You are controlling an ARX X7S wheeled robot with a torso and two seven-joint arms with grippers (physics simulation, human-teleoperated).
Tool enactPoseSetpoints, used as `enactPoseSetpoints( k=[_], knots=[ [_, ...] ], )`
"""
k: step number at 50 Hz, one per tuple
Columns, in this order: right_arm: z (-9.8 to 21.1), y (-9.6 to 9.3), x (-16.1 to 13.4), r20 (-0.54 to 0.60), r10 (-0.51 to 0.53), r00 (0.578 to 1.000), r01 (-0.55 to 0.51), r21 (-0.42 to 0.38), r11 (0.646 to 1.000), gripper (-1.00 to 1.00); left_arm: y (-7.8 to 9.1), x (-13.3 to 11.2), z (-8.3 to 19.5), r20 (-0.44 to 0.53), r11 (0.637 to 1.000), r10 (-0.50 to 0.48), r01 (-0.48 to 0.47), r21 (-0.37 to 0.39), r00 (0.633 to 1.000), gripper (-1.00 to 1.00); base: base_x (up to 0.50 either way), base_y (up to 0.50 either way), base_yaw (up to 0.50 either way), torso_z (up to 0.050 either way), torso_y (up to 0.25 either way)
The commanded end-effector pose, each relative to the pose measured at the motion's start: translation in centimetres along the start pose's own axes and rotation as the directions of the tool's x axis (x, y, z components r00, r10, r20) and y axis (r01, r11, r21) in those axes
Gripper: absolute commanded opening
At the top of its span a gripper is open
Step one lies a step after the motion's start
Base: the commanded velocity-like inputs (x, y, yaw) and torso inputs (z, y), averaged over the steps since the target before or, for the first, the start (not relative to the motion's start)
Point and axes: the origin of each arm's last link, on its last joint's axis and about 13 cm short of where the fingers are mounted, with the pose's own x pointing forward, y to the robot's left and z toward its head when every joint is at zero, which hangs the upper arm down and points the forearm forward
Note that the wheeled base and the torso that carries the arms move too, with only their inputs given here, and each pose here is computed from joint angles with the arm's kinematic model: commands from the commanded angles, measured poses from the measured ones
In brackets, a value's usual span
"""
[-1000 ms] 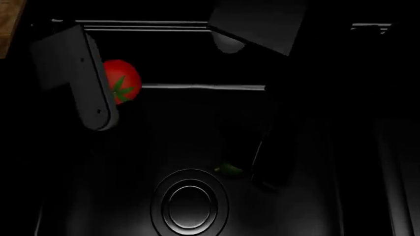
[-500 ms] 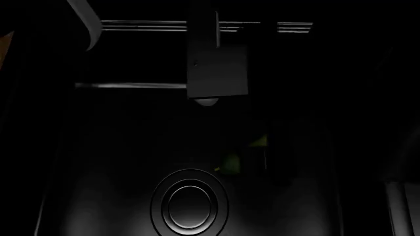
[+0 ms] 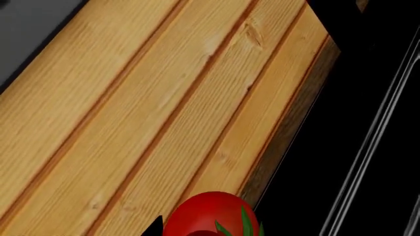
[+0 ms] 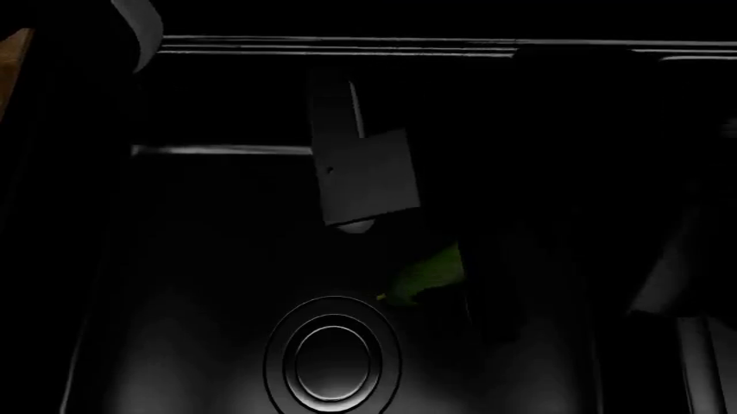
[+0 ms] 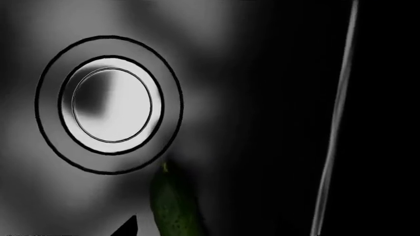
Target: Pick the vegetables from the sink and place them on the cutting board.
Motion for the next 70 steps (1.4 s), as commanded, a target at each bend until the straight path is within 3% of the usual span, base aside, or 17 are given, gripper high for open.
enactPoseSetpoints(
  k=[1, 12, 22, 27, 37, 53, 54, 66, 70],
  knots=[
    [0.2, 0.0, 2.0, -0.02, 0.05, 0.999, -0.052, -0.065, 0.997, 1.0, 0.3, -0.1, 0.5, 0.027, 0.999, 0.0, 0.001, -0.034, 1.0, -1.0, 1.15, 0.03, -0.11, 0.012, -0.127],
    [-0.3, -0.8, 3.3, -0.026, 0.08, 0.996, -0.082, -0.115, 0.99, 1.0, 0.3, -0.2, 0.4, 0.027, 1.0, 0.004, -0.004, -0.027, 1.0, -1.0, 1.15, 0.03, -0.11, 0.012, -0.127],
    [-0.8, 0.4, 4.2, -0.026, 0.134, 0.991, -0.135, -0.068, 0.988, 1.0, 0.3, -0.5, 0.4, 0.014, 1.0, -0.014, 0.015, -0.024, 1.0, -1.0, 1.15, 0.03, -0.11, 0.012, -0.126],
    [-1.2, 1.1, 3.8, -0.054, 0.195, 0.979, -0.197, -0.025, 0.98, 1.0, 0.1, -0.3, 0.3, 0.017, 0.999, -0.018, 0.019, -0.029, 1.0, -1.0, 1.15, 0.03, -0.11, 0.012, -0.126],
    [-2.4, 1.0, 3.5, -0.1, 0.2, 0.975, -0.202, -0.017, 0.979, 1.0, -0.6, -0.2, -0.1, 0.016, 0.999, -0.034, 0.034, -0.042, 0.999, -1.0, 1.15, 0.03, -0.11, 0.012, -0.127],
    [-3.8, 1.2, 4.2, -0.218, 0.216, 0.952, -0.236, -0.069, 0.969, 1.0, -1.0, -0.4, -0.5, 0.009, 0.998, -0.033, 0.034, -0.061, 0.999, -1.0, 1.15, 0.03, -0.11, 0.012, -0.128],
    [-3.8, 1.1, 4.3, -0.228, 0.197, 0.953, -0.223, -0.092, 0.971, -1.0, -1.0, -0.4, -0.5, 0.009, 0.997, -0.034, 0.034, -0.062, 0.999, -1.0, 1.15, 0.03, -0.11, 0.012, -0.129],
    [-3.2, 0.7, 4.6, -0.16, 0.148, 0.976, -0.161, -0.067, 0.985, -1.0, -0.8, -0.7, -0.1, 0.015, 0.998, -0.025, 0.026, -0.063, 1.0, -1.0, 1.15, 0.02, -0.12, 0.012, -0.13],
    [-1.3, -0.2, 1.9, 0.023, -0.034, 0.999, 0.034, 0.008, 0.999, -1.0, -0.6, -0.3, 0.1, 0.039, 0.996, 0.066, -0.064, -0.064, 0.997, -1.0, 1.15, 0.02, -0.12, 0.012, -0.13]
  ],
)
